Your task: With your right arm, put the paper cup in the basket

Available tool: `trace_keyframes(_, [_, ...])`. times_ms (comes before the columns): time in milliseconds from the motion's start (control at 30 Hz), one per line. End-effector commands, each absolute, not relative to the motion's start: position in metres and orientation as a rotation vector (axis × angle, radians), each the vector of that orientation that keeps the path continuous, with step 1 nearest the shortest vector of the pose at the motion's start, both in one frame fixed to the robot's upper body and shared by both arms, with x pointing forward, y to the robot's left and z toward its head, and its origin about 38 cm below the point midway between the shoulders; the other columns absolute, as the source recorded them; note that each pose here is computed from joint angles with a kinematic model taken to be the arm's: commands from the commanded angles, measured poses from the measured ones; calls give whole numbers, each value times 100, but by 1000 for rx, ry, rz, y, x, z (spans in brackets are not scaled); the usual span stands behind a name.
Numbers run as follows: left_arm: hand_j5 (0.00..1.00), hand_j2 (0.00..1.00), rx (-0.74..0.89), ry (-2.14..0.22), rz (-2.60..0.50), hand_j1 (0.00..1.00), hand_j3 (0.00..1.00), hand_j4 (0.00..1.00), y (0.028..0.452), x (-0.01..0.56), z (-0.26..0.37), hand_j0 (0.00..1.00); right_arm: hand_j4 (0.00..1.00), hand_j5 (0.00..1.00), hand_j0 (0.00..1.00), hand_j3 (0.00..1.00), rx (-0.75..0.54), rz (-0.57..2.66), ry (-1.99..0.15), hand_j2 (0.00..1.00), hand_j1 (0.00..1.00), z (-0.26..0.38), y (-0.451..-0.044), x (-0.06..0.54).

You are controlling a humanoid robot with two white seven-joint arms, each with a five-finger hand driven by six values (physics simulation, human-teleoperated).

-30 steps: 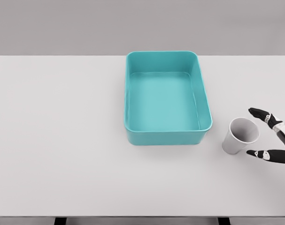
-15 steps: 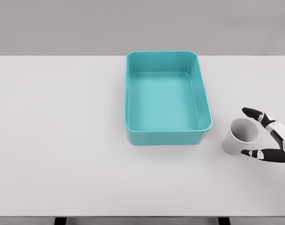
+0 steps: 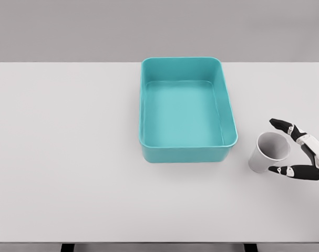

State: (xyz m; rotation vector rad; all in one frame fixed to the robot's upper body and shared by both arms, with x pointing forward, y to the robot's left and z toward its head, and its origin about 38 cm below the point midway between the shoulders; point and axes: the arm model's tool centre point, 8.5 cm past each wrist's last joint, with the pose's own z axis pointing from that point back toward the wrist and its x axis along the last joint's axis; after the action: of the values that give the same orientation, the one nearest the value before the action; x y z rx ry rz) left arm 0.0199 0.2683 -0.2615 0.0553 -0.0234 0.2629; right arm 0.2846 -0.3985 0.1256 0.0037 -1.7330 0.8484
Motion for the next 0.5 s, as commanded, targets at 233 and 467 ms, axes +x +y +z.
trace_keyframes(233, [100, 100, 55, -24, 263, 100, 100, 100, 268, 20, -261, 100, 97, 97, 97, 97, 8, 852, -1708, 97, 97, 115, -398, 286])
trace_keyframes(467, [100, 100, 55, -24, 263, 100, 100, 100, 268, 20, -261, 100, 97, 97, 97, 97, 5, 853, -1688, 97, 97, 109, -399, 284])
